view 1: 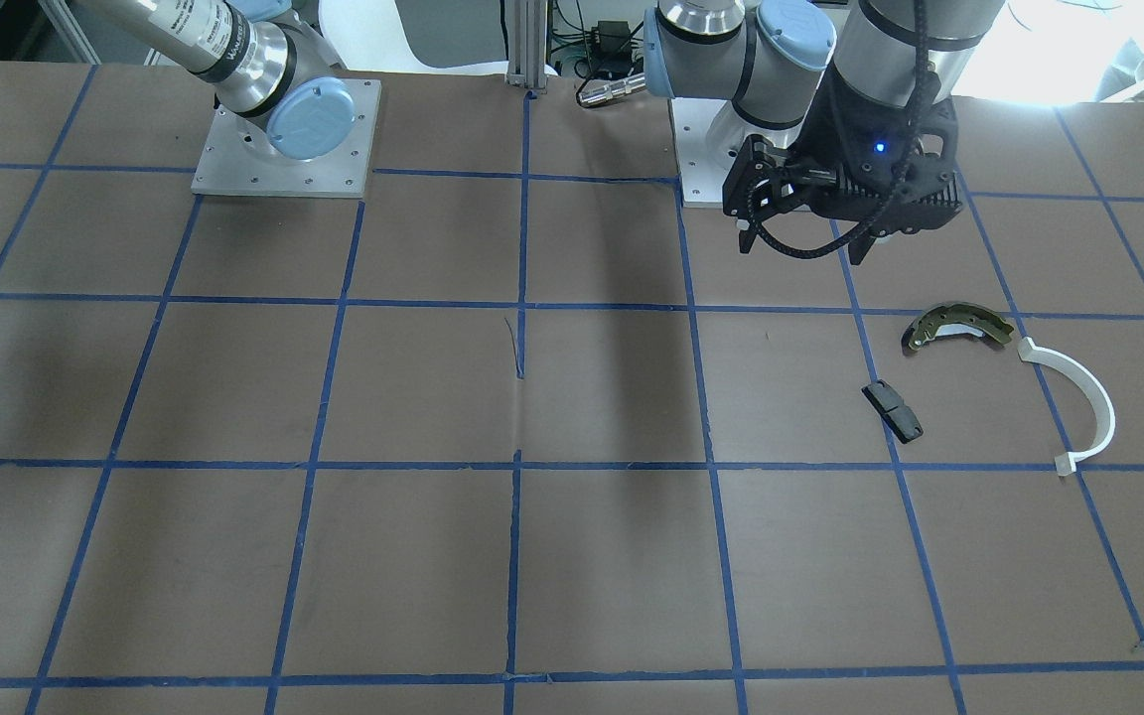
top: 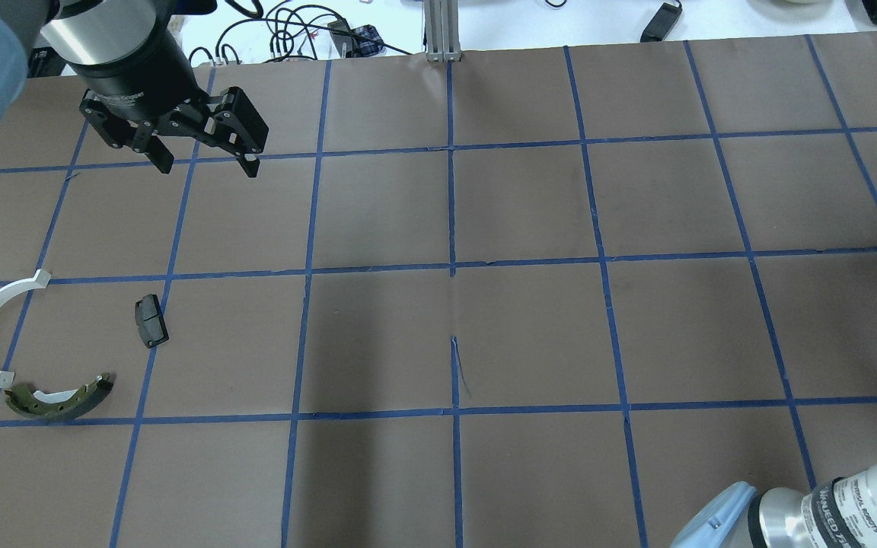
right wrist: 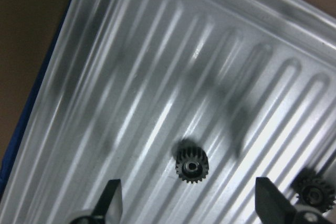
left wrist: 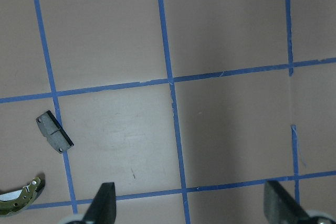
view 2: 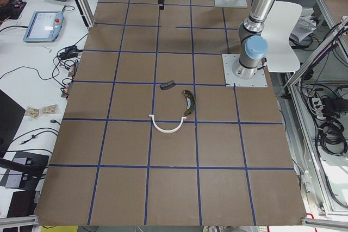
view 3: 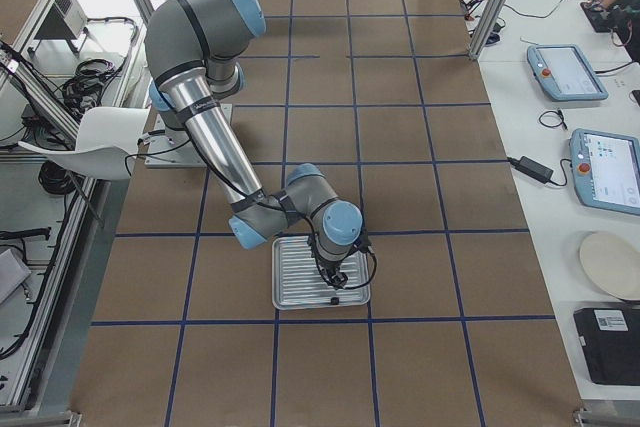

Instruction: Place bearing gear from tray to pile

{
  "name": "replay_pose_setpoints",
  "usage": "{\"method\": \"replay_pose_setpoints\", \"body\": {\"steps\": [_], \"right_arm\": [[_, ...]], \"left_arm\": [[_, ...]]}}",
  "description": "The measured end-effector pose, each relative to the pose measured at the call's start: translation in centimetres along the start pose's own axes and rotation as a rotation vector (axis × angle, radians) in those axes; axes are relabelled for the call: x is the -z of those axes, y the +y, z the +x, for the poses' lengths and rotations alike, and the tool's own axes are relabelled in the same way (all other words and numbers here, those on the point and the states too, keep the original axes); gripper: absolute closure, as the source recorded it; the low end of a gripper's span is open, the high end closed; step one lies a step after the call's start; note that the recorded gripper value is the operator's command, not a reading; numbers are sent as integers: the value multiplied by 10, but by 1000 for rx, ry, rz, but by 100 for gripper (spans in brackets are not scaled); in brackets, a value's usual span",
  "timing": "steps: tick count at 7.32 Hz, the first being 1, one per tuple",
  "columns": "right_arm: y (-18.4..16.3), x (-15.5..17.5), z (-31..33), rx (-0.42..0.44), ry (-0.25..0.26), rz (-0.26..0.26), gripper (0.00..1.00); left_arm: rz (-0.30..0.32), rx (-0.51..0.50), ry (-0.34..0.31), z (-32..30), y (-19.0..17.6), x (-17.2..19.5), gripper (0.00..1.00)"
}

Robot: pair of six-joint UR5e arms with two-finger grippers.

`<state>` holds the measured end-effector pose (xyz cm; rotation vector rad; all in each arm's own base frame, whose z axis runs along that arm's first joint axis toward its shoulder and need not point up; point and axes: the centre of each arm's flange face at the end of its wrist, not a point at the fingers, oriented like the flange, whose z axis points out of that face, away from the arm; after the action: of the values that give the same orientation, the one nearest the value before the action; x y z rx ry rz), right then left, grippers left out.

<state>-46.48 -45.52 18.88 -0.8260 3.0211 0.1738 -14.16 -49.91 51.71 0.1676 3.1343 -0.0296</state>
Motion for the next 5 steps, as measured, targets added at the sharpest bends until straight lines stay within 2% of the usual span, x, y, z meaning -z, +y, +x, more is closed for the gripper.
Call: {"method": "replay_pose_setpoints", "body": {"steps": [1,5], "right_arm": [[1,-3,0,8,-2,0,33],[0,-4,1,1,1,14,33]], "left_arm": [[0,0,0,0,0,0,0],[-1,0,0,0,0,-1,0]]}}
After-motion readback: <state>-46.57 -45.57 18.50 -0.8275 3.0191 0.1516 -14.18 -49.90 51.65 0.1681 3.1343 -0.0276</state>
